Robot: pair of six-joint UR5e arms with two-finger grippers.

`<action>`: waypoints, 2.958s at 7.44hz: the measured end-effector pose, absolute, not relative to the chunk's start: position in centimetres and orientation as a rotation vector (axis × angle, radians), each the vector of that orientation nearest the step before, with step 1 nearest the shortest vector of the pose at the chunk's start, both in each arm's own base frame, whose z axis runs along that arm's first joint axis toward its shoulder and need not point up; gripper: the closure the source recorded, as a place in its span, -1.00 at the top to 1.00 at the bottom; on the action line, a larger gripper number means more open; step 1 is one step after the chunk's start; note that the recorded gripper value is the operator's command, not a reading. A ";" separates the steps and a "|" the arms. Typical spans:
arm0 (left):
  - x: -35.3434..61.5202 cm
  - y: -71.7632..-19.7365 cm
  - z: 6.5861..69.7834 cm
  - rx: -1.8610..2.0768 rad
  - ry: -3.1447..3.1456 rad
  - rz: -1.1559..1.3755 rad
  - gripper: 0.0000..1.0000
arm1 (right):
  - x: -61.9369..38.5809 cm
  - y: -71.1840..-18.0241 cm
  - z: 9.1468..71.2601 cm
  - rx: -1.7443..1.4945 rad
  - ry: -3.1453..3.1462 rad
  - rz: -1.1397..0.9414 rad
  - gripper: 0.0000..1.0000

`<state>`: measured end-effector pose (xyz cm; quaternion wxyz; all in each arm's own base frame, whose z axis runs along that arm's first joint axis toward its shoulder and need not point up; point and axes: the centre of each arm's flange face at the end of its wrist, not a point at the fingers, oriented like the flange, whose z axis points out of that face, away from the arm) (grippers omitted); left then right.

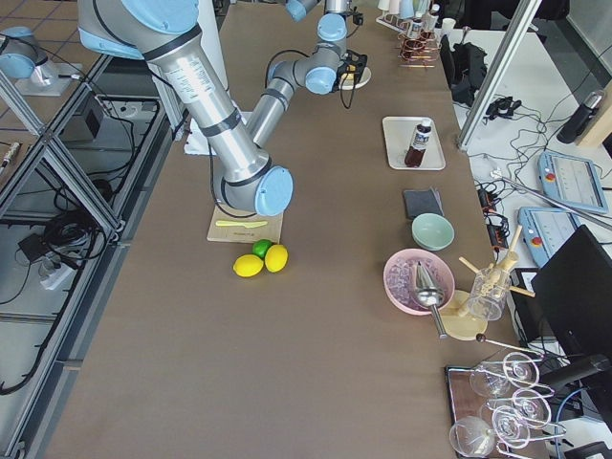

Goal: Place donut on tray

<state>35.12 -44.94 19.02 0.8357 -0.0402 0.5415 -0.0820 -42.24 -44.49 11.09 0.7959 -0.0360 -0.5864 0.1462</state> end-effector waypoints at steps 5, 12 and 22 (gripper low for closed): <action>35.0 -45.0 19.0 -0.090 1.149 -0.172 -1.00 | -42.5 -43.9 10.8 -0.086 -1.266 0.310 1.00; 38.7 -55.8 22.1 -0.043 1.162 -0.246 -1.00 | -37.8 -43.6 14.9 -0.069 -1.240 0.358 1.00; 52.8 -71.4 28.9 0.076 1.064 -0.479 0.95 | -25.7 -44.8 34.6 0.060 -0.969 0.254 1.00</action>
